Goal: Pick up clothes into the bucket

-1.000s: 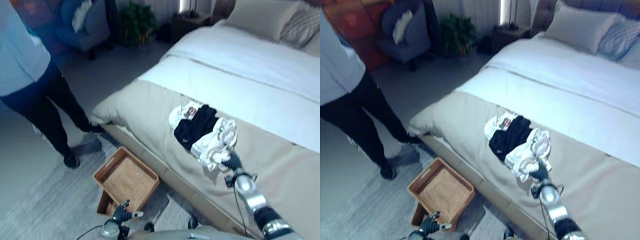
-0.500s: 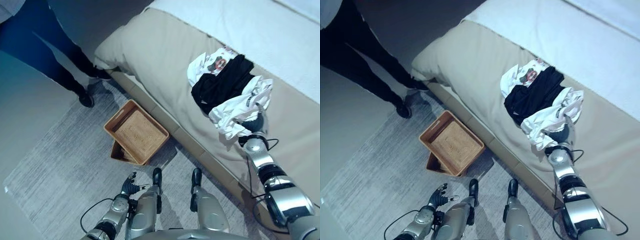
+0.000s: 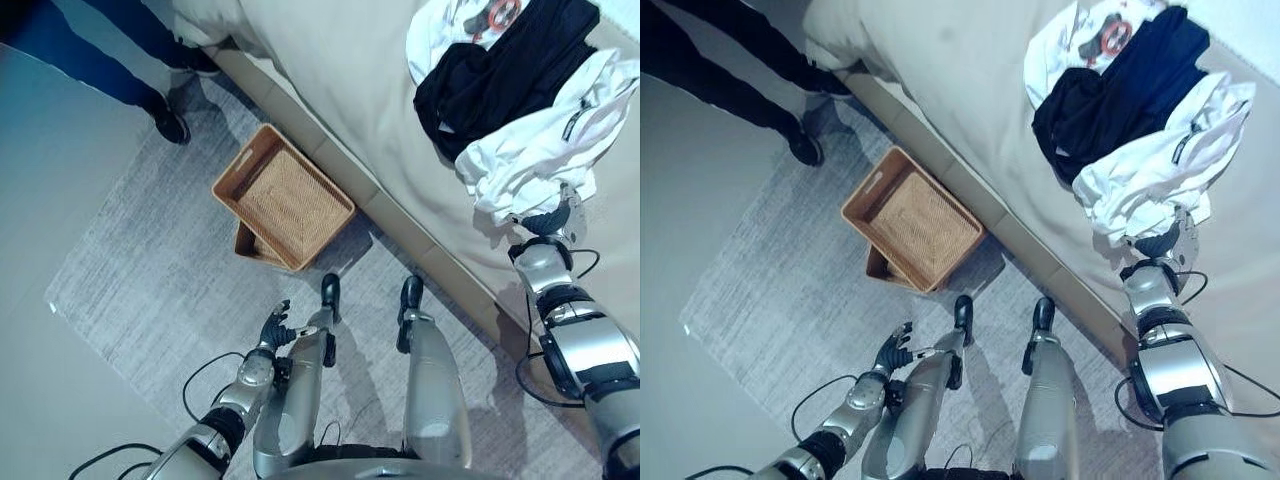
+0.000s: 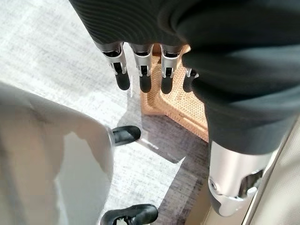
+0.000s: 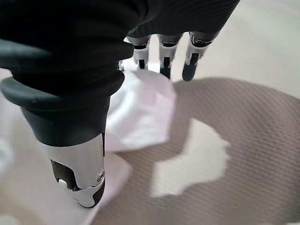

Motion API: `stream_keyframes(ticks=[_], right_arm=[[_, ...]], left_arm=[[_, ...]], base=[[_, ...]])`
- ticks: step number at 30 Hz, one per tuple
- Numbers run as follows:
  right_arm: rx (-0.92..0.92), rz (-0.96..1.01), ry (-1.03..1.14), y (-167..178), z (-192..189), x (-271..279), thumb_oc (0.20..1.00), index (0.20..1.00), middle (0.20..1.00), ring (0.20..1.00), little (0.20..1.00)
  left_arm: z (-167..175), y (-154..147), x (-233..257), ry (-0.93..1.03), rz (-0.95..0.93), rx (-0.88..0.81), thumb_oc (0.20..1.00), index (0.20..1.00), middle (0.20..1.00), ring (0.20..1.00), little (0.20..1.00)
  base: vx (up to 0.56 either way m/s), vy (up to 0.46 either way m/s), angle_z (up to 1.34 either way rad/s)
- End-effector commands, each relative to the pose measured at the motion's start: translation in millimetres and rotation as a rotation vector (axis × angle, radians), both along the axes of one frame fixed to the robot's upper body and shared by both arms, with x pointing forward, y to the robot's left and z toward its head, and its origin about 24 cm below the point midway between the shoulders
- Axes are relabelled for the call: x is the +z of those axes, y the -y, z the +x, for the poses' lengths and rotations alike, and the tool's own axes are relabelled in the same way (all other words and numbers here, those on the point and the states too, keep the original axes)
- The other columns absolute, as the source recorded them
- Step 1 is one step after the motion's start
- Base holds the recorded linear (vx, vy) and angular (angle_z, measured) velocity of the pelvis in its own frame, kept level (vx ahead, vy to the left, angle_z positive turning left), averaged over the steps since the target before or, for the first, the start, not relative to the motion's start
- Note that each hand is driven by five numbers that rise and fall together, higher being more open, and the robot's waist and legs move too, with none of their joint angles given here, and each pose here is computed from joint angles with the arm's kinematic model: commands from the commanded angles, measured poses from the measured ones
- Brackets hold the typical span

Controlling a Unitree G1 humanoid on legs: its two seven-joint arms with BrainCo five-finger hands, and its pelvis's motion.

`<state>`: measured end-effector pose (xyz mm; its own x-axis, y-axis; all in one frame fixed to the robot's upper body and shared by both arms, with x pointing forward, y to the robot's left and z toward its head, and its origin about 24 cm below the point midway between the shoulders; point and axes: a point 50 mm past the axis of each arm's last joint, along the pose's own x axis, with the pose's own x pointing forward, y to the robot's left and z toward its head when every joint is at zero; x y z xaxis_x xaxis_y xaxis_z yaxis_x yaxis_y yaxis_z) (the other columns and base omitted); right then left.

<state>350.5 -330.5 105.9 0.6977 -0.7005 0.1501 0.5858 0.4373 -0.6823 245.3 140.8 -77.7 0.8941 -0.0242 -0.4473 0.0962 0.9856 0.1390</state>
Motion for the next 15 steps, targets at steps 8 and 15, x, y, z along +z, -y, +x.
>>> stream_keyframes(ticks=[8, 15], right_arm=[[0.057, -0.070, 0.202, 3.6, 18.5, 76.2, 0.200, 0.200, 0.200, 0.200, 0.200], [0.180, -0.012, 0.490, -29.7, 31.6, 127.0, 0.200, 0.200, 0.200, 0.200, 0.200]], left_arm=[[6.5, 21.9, 16.6, 0.092, -0.110, -0.018, 1.000, 1.000, 1.000, 1.000, 1.000], [8.2, 14.8, 15.2, 0.089, -0.094, 0.020, 1.000, 1.000, 1.000, 1.000, 1.000]], base=[[0.00, 0.000, 0.00], [0.00, 0.000, 0.00]])
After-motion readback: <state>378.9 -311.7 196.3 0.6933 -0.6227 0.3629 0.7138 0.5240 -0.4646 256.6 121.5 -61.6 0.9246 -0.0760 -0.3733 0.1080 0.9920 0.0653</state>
